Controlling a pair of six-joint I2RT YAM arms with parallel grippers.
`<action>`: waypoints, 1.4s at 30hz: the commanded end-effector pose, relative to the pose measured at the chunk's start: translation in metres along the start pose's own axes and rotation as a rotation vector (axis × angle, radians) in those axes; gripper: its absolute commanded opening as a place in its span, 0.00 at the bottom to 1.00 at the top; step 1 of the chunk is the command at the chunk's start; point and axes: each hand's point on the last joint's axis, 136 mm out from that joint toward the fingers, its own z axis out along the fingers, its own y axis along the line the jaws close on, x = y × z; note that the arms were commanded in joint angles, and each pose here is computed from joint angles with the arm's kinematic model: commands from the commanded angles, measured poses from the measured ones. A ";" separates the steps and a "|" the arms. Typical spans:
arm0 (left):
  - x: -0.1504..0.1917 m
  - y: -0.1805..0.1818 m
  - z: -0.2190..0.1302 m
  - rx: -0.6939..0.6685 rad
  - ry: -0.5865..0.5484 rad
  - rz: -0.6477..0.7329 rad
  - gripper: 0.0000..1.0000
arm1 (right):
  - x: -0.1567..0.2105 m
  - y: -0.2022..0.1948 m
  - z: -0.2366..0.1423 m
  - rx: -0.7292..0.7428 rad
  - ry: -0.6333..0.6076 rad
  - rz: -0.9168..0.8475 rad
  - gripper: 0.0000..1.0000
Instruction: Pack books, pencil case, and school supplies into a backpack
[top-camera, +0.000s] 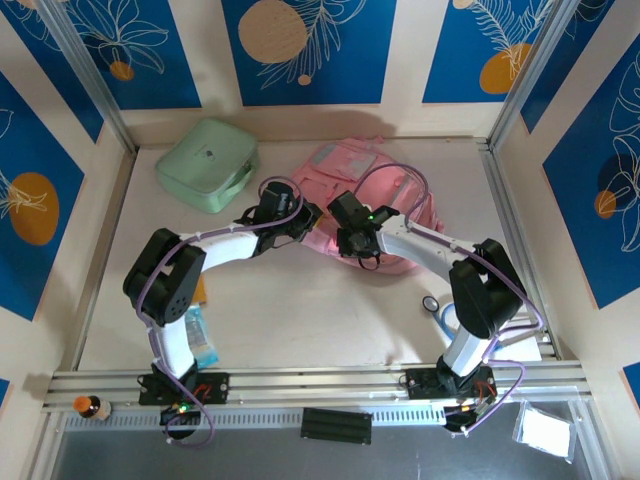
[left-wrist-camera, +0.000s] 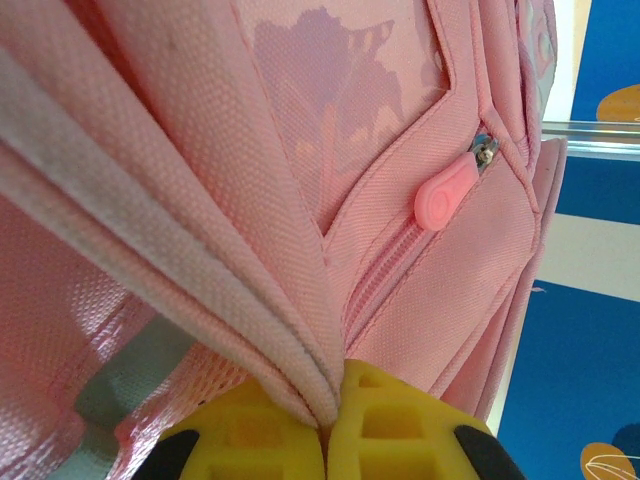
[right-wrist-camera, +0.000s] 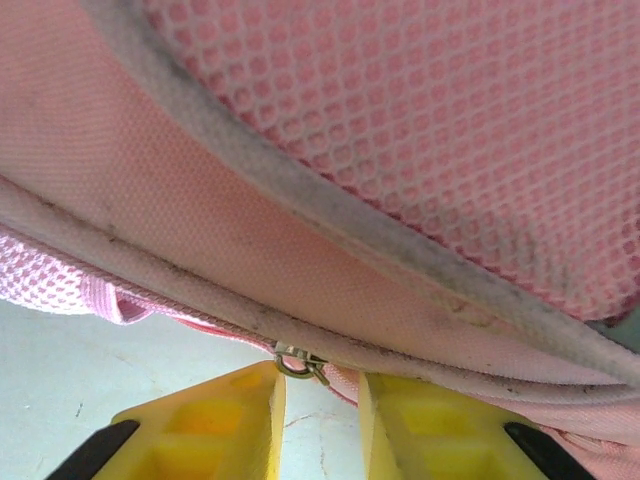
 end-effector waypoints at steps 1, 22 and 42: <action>0.008 -0.027 0.000 0.073 0.060 0.046 0.00 | -0.021 0.004 0.001 0.025 -0.088 0.028 0.24; 0.012 -0.037 0.003 0.129 0.100 -0.022 0.00 | -0.005 0.023 -0.012 -0.136 -0.123 0.089 0.22; 0.019 -0.041 -0.004 0.159 0.114 -0.085 0.00 | -0.028 0.017 -0.006 -0.134 -0.278 0.121 0.29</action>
